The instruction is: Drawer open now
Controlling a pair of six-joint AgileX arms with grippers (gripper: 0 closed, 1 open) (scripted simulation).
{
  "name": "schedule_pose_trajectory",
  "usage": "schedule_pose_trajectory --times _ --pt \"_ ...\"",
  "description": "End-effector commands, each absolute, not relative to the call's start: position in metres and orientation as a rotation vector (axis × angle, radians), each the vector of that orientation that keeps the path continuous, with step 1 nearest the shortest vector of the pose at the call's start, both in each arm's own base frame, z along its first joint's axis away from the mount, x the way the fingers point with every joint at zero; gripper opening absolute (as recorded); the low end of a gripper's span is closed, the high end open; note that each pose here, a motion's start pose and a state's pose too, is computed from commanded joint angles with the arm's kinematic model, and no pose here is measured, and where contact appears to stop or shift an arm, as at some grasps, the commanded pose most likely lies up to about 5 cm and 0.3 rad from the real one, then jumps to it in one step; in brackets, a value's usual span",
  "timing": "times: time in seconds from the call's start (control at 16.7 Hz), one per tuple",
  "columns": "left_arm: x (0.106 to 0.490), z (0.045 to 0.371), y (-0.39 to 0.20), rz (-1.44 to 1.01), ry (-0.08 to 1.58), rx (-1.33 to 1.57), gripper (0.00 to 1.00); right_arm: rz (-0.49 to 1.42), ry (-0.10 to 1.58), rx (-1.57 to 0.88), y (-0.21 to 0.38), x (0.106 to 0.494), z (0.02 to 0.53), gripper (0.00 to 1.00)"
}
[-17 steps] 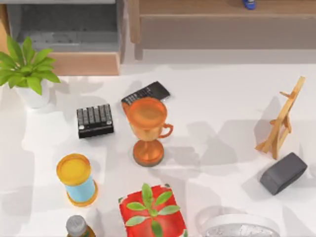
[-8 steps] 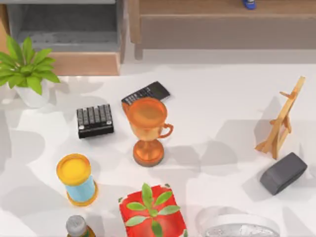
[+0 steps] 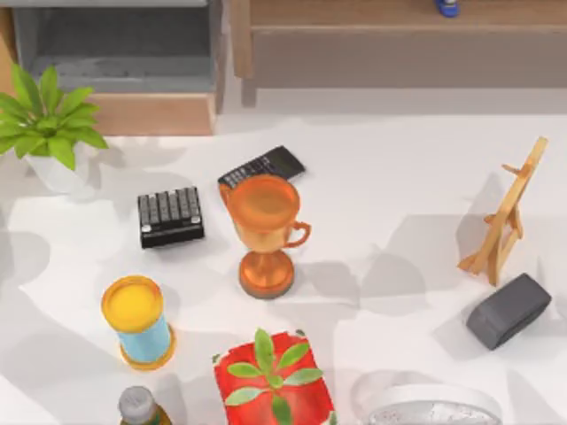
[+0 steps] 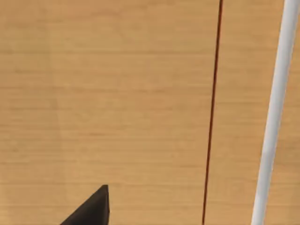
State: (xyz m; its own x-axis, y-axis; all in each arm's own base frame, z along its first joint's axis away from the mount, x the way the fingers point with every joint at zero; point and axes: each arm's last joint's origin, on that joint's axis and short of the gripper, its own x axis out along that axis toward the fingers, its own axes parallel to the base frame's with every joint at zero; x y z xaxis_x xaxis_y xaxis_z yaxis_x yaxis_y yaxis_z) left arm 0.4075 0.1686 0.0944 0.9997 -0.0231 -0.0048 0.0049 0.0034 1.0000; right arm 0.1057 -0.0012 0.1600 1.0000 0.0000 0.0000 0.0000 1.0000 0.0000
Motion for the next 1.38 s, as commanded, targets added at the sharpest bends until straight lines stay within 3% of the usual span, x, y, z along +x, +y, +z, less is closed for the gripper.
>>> schedule_pose_trajectory --times 0.66,1.38 --pt "0.433 0.095 0.171 -0.016 -0.016 1.571 1.00 0.000 0.000 0.000 -0.001 0.106 0.160 1.00" --pt "0.433 0.095 0.171 -0.016 -0.016 1.571 0.10 0.000 0.000 0.000 -0.001 0.106 0.160 1.00"
